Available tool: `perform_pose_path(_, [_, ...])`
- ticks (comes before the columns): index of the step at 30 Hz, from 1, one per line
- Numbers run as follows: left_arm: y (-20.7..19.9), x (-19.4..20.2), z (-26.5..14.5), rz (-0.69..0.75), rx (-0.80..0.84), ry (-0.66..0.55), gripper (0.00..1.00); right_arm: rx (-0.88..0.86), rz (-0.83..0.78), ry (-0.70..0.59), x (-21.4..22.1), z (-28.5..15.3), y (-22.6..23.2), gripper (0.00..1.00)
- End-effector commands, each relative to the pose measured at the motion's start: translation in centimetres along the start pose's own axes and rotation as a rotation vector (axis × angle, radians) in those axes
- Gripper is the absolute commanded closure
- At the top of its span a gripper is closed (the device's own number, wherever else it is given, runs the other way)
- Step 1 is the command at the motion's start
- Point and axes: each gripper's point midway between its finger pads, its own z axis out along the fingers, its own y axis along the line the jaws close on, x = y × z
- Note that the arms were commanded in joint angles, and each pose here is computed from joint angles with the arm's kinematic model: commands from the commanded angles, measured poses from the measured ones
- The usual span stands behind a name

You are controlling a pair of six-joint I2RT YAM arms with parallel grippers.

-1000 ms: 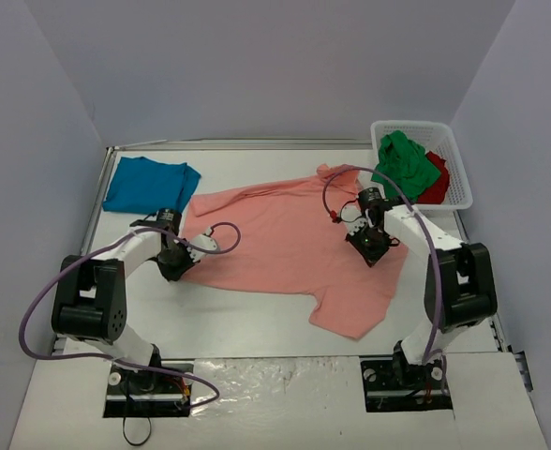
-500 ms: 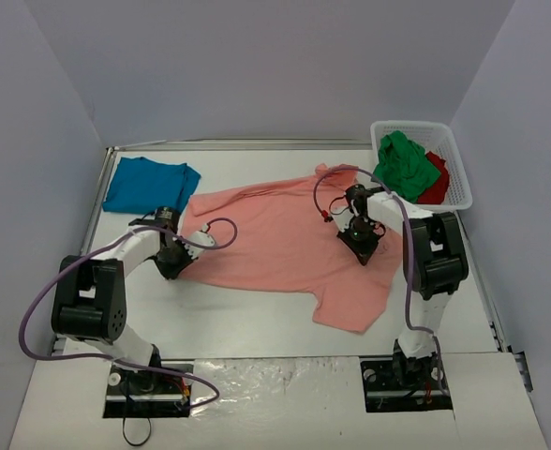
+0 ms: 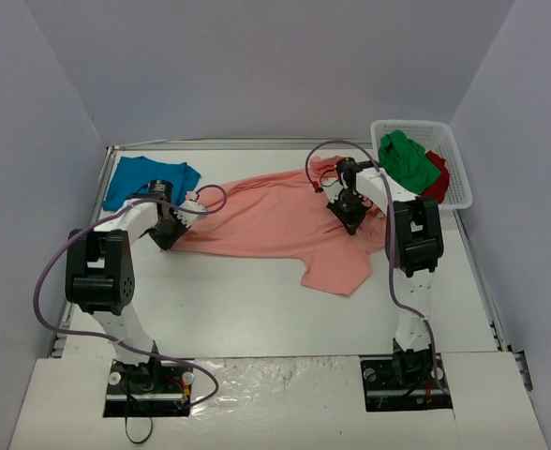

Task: Fold and stack the t-shirts
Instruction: Grap the side of the flattened tshirt closest away from the robot with both arms

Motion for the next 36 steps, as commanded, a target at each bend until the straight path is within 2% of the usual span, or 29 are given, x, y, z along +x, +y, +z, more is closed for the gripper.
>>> perform_pose_path(1, [1.6, -0.6, -1.2, -0.032, -0.046, 0.002, 0.98, -0.001, -0.014, -0.077, -3.1, 0.3, -0.5, 1.0])
perform_pose_path(6, [2.4, -0.9, -1.9, -0.036, -0.076, 0.002, 0.98, -0.013, -0.033, -0.141, -3.9, -3.6, 0.6, 1.0])
perform_pose_path(8, [2.3, -1.0, -2.4, -0.031, -0.082, -0.005, 0.98, -0.008, -0.045, -0.146, -3.4, -4.9, 1.2, 0.91])
perform_pose_path(10, [2.2, -0.8, -2.6, -0.028, -0.086, -0.006, 0.98, 0.0, -0.054, -0.169, -2.5, -6.9, 2.0, 0.89])
perform_pose_path(12, [2.3, -0.8, -3.4, -0.029, -0.102, -0.016, 0.98, 0.012, -0.063, -0.197, -1.4, -9.3, 2.8, 0.74])
perform_pose_path(14, [2.2, -0.8, -4.2, -0.029, -0.114, -0.028, 0.97, 0.031, -0.076, -0.231, -0.5, -11.9, 3.6, 0.63])
perform_pose_path(16, [2.0, -0.8, -4.6, -0.035, -0.121, -0.037, 0.98, 0.016, -0.103, -0.207, 1.3, -12.1, 4.8, 0.59])
perform_pose_path(18, [1.9, -0.8, -5.2, -0.046, -0.131, -0.05, 0.97, -0.011, -0.145, -0.176, 3.3, -12.9, 6.8, 0.59])
perform_pose_path(21, [1.7, -0.9, -5.6, -0.061, -0.136, -0.07, 0.98, -0.075, -0.217, -0.068, 7.0, -11.3, 10.2, 0.63])
perform_pose_path(22, [1.5, -1.0, -5.7, -0.07, -0.132, -0.078, 0.97, -0.103, -0.229, -0.006, 8.9, -10.1, 11.4, 0.68])
perform_pose_path(24, [1.6, -1.2, -5.8, -0.09, -0.14, -0.094, 0.98, -0.131, -0.281, 0.027, 10.0, -9.4, 13.7, 0.73])
perform_pose_path(25, [1.5, -1.3, -5.8, -0.091, -0.139, -0.099, 0.98, -0.145, -0.3, 0.044, 10.5, -9.1, 14.6, 0.79])
perform_pose_path(27, [1.4, -1.5, -5.7, -0.107, -0.134, -0.108, 0.98, -0.177, -0.353, 0.091, 11.8, -8.4, 17.0, 0.81])
perform_pose_path(31, [1.3, -1.4, -5.5, -0.121, -0.135, -0.109, 0.98, -0.194, -0.41, 0.151, 12.9, -7.4, 19.0, 0.95])
perform_pose_path(36, [1.2, -1.2, -5.4, -0.123, -0.135, -0.104, 0.98, -0.21, -0.434, 0.223, 14.0, -5.9, 19.4, 0.96])
